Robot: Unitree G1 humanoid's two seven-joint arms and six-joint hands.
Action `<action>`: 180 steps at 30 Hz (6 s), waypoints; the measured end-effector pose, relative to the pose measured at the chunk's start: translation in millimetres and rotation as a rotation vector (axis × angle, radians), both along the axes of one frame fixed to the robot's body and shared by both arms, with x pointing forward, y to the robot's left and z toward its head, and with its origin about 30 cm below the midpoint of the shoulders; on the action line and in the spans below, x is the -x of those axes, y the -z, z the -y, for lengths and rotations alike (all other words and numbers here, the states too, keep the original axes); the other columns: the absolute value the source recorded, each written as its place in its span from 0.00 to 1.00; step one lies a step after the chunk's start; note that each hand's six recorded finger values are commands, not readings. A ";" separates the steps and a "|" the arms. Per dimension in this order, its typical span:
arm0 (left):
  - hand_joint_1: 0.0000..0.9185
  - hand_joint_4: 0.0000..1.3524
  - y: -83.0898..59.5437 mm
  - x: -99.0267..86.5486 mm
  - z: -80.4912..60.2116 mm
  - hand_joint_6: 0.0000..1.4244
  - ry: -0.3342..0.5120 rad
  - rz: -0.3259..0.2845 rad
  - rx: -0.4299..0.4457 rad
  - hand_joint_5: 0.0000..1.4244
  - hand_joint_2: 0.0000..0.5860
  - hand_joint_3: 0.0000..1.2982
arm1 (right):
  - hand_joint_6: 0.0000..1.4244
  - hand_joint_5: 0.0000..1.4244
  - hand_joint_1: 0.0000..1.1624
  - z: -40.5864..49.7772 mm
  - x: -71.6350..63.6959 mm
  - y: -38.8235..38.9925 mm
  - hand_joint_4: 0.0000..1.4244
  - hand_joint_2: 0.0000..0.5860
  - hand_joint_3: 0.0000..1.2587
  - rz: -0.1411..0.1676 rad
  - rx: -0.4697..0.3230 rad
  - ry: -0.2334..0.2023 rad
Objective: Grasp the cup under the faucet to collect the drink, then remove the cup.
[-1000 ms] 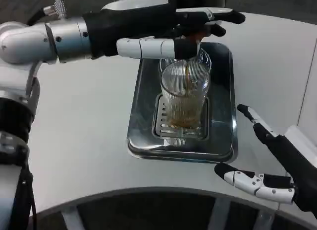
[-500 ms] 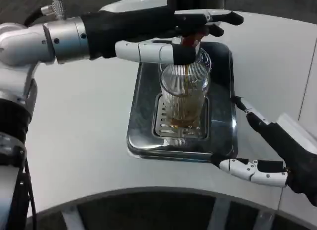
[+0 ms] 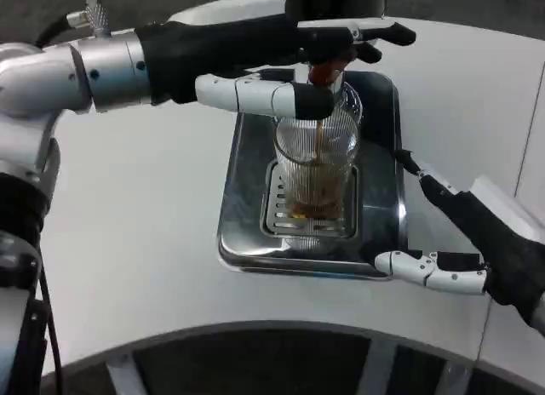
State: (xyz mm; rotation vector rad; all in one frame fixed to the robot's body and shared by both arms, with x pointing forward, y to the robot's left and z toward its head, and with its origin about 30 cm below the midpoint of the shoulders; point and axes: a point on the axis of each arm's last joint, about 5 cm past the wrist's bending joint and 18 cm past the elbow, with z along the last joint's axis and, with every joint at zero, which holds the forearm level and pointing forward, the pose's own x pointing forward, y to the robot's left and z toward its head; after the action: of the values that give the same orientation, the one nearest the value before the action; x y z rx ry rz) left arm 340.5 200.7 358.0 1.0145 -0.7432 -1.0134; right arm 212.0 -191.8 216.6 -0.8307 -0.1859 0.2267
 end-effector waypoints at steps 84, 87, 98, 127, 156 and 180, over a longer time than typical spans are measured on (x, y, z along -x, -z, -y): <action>0.00 0.00 6.1 3.5 -4.4 0.05 -0.045 0.113 -0.026 0.07 0.18 0.04 | 0.02 0.00 0.51 -28.0 -73.9 -10.9 0.00 0.36 0.00 0.031 -0.086 -0.029; 0.00 0.00 6.0 3.6 -4.3 0.05 -0.045 0.114 -0.026 0.07 0.18 0.04 | 0.02 0.00 0.51 -28.5 -74.4 -12.4 0.00 0.36 0.00 0.040 -0.085 -0.036; 0.00 0.00 6.7 4.4 -6.2 0.05 -0.049 0.115 -0.028 0.07 0.18 0.04 | 0.02 0.00 0.51 -32.9 -81.7 -13.7 0.00 0.35 0.00 0.036 -0.076 -0.056; 0.00 0.00 9.0 0.7 -15.8 0.08 -0.082 -0.005 0.063 0.09 0.18 0.04 | 0.03 0.00 0.53 -41.5 -93.6 -9.0 0.00 0.35 0.00 0.013 -0.085 -0.062; 0.00 0.01 14.3 -3.0 -25.2 0.09 -0.095 -0.135 0.174 0.12 0.18 0.05 | 0.05 0.05 0.60 -44.9 -94.9 -15.0 0.08 0.34 0.11 0.043 -0.125 -0.069; 0.00 0.01 27.7 0.4 -37.3 0.10 -0.132 -0.151 0.225 0.12 0.18 0.05 | 0.09 0.20 0.67 -46.9 -87.5 -16.7 0.22 0.31 0.21 0.098 -0.164 -0.075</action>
State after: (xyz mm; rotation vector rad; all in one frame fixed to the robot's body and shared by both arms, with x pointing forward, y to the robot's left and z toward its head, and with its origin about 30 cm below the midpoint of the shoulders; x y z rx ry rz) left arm 340.1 237.9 330.3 0.7736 -0.6408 -0.8605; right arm 299.5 -144.9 233.2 -0.6733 -0.3237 0.2383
